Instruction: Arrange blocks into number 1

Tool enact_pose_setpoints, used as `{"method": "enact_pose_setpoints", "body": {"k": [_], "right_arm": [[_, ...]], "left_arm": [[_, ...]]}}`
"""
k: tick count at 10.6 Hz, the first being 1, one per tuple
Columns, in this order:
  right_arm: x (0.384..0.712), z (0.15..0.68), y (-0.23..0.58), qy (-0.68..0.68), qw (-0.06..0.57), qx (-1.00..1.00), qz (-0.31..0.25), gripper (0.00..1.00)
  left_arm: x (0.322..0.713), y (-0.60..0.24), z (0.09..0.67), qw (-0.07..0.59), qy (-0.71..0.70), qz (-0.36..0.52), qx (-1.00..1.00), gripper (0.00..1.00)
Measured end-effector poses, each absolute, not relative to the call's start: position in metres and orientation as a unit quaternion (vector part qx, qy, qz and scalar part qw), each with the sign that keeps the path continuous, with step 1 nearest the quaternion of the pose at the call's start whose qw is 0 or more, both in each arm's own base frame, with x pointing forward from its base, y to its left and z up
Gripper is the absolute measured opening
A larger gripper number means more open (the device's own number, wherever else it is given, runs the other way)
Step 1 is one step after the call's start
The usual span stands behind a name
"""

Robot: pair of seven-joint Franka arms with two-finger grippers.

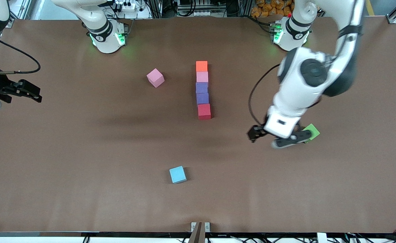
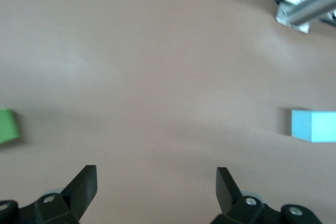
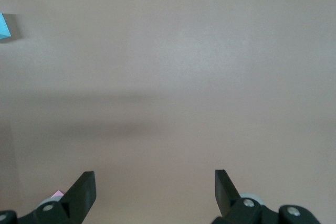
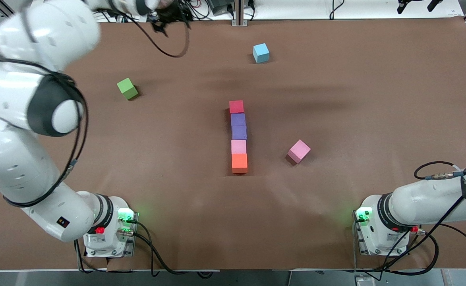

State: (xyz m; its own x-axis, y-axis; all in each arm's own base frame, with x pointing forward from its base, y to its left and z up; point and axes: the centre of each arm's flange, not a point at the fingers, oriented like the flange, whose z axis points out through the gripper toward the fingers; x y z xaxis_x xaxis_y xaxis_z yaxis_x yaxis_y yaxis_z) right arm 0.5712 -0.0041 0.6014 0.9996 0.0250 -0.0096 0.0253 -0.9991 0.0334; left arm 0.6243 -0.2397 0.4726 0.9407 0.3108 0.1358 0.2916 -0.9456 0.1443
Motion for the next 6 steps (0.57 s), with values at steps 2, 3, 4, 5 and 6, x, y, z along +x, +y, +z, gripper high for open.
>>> {"method": "enact_pose_setpoints", "body": {"k": [2,3,4,5,6], "right_arm": [[0.572,0.6,-0.001,0.015,0.017,1.0,-0.005,1.0],[0.573,0.601,-0.001,0.015,0.017,1.0,-0.005,1.0],[0.573,0.601,-0.001,0.016,0.017,1.0,-0.005,1.0],[0.573,0.601,-0.001,0.016,0.017,1.0,-0.005,1.0],[0.574,0.601,-0.001,0.016,0.017,1.0,-0.004,1.0]], "left_arm": [[0.624,-0.16,0.522,0.06,0.134,0.075,0.986,1.0],[0.618,-0.126,0.541,0.058,0.126,0.068,0.988,1.0],[0.611,-0.097,0.557,0.056,0.126,0.059,0.989,1.0],[0.602,-0.073,0.571,0.056,0.13,0.051,0.989,1.0],[0.593,-0.055,0.583,0.057,0.134,0.043,0.988,1.0]]}}
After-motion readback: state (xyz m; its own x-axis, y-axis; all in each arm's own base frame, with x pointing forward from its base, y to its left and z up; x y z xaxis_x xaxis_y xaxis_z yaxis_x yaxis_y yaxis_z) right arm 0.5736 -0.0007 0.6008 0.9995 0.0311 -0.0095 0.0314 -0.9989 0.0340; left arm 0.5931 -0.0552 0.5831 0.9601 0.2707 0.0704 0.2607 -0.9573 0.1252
